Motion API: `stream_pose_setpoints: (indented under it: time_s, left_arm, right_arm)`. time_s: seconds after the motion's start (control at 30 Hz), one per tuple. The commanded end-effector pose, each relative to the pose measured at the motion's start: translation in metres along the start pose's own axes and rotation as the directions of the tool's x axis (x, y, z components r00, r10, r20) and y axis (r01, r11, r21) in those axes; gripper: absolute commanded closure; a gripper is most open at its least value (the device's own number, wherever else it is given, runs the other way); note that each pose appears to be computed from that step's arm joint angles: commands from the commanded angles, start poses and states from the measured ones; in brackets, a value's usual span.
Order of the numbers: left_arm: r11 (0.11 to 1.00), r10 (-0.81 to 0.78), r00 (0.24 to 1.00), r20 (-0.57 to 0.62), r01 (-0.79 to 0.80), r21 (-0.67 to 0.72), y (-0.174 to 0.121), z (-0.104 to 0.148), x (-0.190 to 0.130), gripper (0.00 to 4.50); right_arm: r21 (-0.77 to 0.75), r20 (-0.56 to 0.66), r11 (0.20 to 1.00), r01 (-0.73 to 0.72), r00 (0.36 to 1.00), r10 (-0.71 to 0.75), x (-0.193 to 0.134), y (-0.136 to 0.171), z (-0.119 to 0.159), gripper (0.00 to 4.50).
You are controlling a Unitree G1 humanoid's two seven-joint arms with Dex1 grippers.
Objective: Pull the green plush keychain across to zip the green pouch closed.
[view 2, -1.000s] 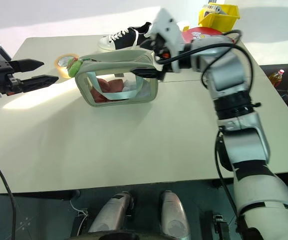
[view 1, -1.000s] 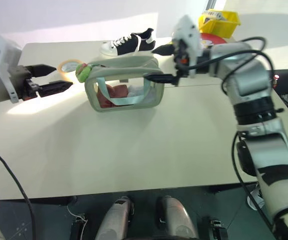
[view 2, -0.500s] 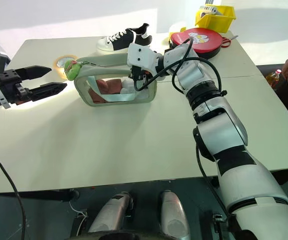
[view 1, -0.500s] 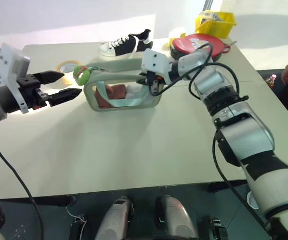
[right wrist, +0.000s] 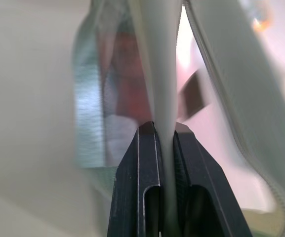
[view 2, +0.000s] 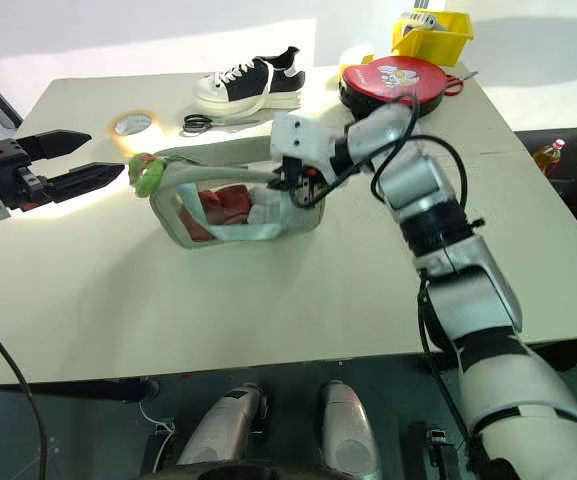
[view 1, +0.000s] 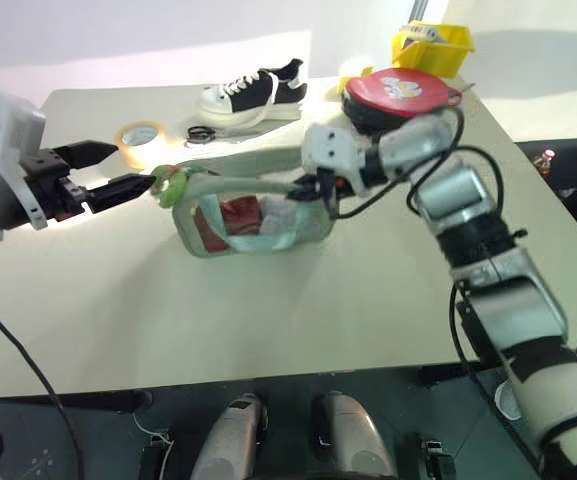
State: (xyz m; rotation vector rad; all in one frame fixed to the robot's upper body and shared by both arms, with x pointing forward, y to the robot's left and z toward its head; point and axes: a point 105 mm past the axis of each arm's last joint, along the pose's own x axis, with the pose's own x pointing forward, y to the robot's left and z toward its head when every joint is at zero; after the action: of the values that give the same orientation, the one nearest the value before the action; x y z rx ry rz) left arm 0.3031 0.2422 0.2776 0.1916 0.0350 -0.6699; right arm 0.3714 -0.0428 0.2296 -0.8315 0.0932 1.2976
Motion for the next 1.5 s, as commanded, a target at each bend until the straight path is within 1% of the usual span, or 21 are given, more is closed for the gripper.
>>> stream_pose_setpoints:
  time_s: [0.03,0.07,0.17,0.23,0.27,0.3,0.4,0.5,0.6,0.7,0.73,0.8,0.93,0.97,1.07,1.17,1.3,1.5]
  left_arm:
    - [0.999,-0.012,0.999,0.037,0.01,0.035,-0.003,0.013,0.0,0.0]
    - [0.999,-0.016,0.999,0.038,0.014,0.036,-0.004,0.013,0.001,0.0]
    - [0.999,-0.021,0.999,0.036,0.02,0.034,-0.002,0.013,0.003,0.0]
    - [0.999,-0.021,0.999,0.029,0.02,0.033,0.0,0.011,0.003,0.0]
    - [0.999,-0.019,0.999,0.025,0.018,0.033,0.002,0.01,0.002,0.0]
    - [0.999,-0.011,1.0,0.021,0.011,0.033,0.004,0.01,0.001,0.0]
    - [0.999,0.021,1.0,0.014,-0.021,0.029,0.013,0.007,-0.004,0.0]
    - [0.998,0.06,0.998,0.012,-0.06,0.012,0.024,0.002,-0.009,0.0]
    - [0.996,0.091,0.996,0.009,-0.091,-0.01,0.033,-0.006,-0.009,0.0]
    - [0.996,0.083,0.997,0.004,-0.083,-0.028,0.034,-0.012,-0.006,0.0]
    - [0.996,0.082,0.997,0.005,-0.082,-0.035,0.034,-0.013,-0.005,0.0]
    - [0.996,0.079,0.997,0.011,-0.078,-0.05,0.034,-0.016,-0.002,0.0]
    - [0.996,0.04,0.999,0.024,-0.038,-0.075,0.024,-0.021,0.012,0.0]
    - [0.996,0.034,0.999,0.026,-0.032,-0.08,0.022,-0.023,0.015,0.0]
    - [0.991,0.058,0.998,0.032,-0.054,-0.12,0.025,-0.036,0.03,0.0]
    - [0.985,0.096,0.995,0.041,-0.089,-0.146,0.03,-0.043,0.04,0.0]
    - [0.976,0.132,0.989,0.068,-0.118,-0.181,0.037,-0.044,0.052,0.0]
    - [0.98,0.084,0.992,0.092,-0.066,-0.185,0.03,-0.042,0.064,0.0]
  right_arm:
    - [0.053,0.028,0.999,0.012,1.0,-0.013,0.0,0.006,0.017,4.43]
    - [0.087,0.044,0.996,0.007,0.999,-0.01,0.0,0.008,0.021,4.43]
    - [0.219,0.124,0.976,0.001,0.992,-0.029,-0.006,0.007,0.039,3.34]
    - [0.26,0.141,0.965,0.044,0.986,-0.083,-0.017,-0.003,0.046,2.35]
    - [0.261,0.138,0.963,0.07,0.984,-0.109,-0.023,-0.008,0.047,1.91]
    - [0.24,0.13,0.966,0.098,0.983,-0.132,-0.032,-0.012,0.045,1.36]
    - [0.185,0.101,0.97,0.159,0.979,-0.18,-0.055,-0.02,0.037,1.36]
    - [0.133,0.068,0.971,0.201,0.975,-0.211,-0.066,-0.023,0.027,1.36]
    - [0.122,0.052,0.976,0.182,0.98,-0.19,-0.06,-0.018,0.014,1.36]
    - [0.119,0.05,0.985,0.126,0.99,-0.132,-0.049,-0.007,0.004,1.36]
    - [0.117,0.049,0.986,0.116,0.991,-0.122,-0.047,-0.005,0.001,1.59]
    - [0.115,0.045,0.988,0.103,0.993,-0.109,-0.044,-0.004,-0.002,2.2]
    - [0.099,0.036,0.99,0.099,0.994,-0.103,-0.038,-0.004,-0.006,4.29]
    - [0.096,0.038,0.99,0.103,0.994,-0.107,-0.037,-0.005,-0.005,4.46]
    - [0.073,0.042,0.99,0.121,0.991,-0.124,-0.035,-0.008,-0.002,4.46]
    - [0.072,0.046,0.991,0.115,0.992,-0.118,-0.034,-0.007,-0.001,4.46]
    - [0.073,0.045,0.992,0.103,0.993,-0.107,-0.033,-0.004,-0.001,4.46]
    - [0.074,0.044,0.993,0.091,0.995,-0.094,-0.032,0.0,-0.001,4.46]
